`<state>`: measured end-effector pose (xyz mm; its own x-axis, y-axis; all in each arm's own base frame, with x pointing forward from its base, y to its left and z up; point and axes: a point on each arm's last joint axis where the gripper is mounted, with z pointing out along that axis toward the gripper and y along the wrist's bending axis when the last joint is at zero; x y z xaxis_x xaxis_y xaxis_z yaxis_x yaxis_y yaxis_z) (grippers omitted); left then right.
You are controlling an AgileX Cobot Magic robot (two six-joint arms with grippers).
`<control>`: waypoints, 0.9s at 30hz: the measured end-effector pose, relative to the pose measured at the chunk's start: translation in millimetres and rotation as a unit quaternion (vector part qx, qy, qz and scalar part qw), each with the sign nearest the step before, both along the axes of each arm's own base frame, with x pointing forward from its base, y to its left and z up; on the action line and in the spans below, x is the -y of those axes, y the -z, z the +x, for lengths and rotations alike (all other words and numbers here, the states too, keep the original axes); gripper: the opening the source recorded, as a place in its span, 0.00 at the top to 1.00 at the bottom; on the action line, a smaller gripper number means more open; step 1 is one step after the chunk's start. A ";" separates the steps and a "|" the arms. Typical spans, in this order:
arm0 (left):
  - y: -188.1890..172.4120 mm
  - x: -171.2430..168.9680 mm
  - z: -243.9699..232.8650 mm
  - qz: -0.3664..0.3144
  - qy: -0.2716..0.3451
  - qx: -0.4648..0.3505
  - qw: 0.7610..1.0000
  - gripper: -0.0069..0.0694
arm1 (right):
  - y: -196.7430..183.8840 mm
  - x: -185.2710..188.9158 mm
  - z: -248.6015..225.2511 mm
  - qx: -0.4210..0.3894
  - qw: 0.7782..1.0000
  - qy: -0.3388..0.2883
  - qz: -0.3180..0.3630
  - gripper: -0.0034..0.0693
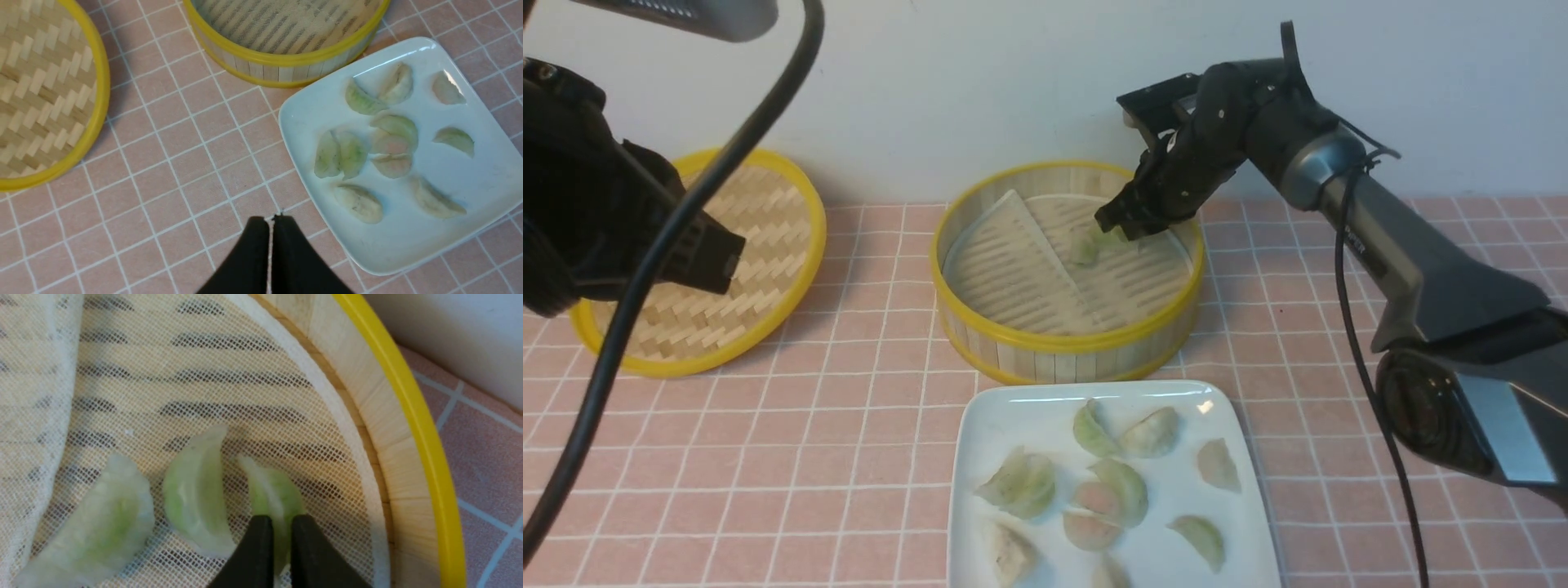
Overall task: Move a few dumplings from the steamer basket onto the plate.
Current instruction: Use the right arm to grab a dumpling from inside the steamer, then use the right arm to put the dumpling into the plate
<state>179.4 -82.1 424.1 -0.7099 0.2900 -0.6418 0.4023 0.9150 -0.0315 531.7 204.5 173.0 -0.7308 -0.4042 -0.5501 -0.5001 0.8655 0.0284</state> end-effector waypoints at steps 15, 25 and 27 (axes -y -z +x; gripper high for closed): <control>1.7 -0.3 -0.2 0.003 0.000 -0.005 1.000 0.92 | -75.1 3.2 -17.9 0.019 0.999 0.010 0.036 0.95; 3.4 -1.0 -1.7 0.009 0.000 -0.016 1.000 0.92 | -167.1 4.0 -127.8 -0.029 0.999 -0.020 0.036 0.95; 3.4 -1.0 -1.7 0.009 0.000 -0.016 1.000 0.92 | -167.3 1.8 -158.1 -0.053 0.998 -0.036 0.028 0.95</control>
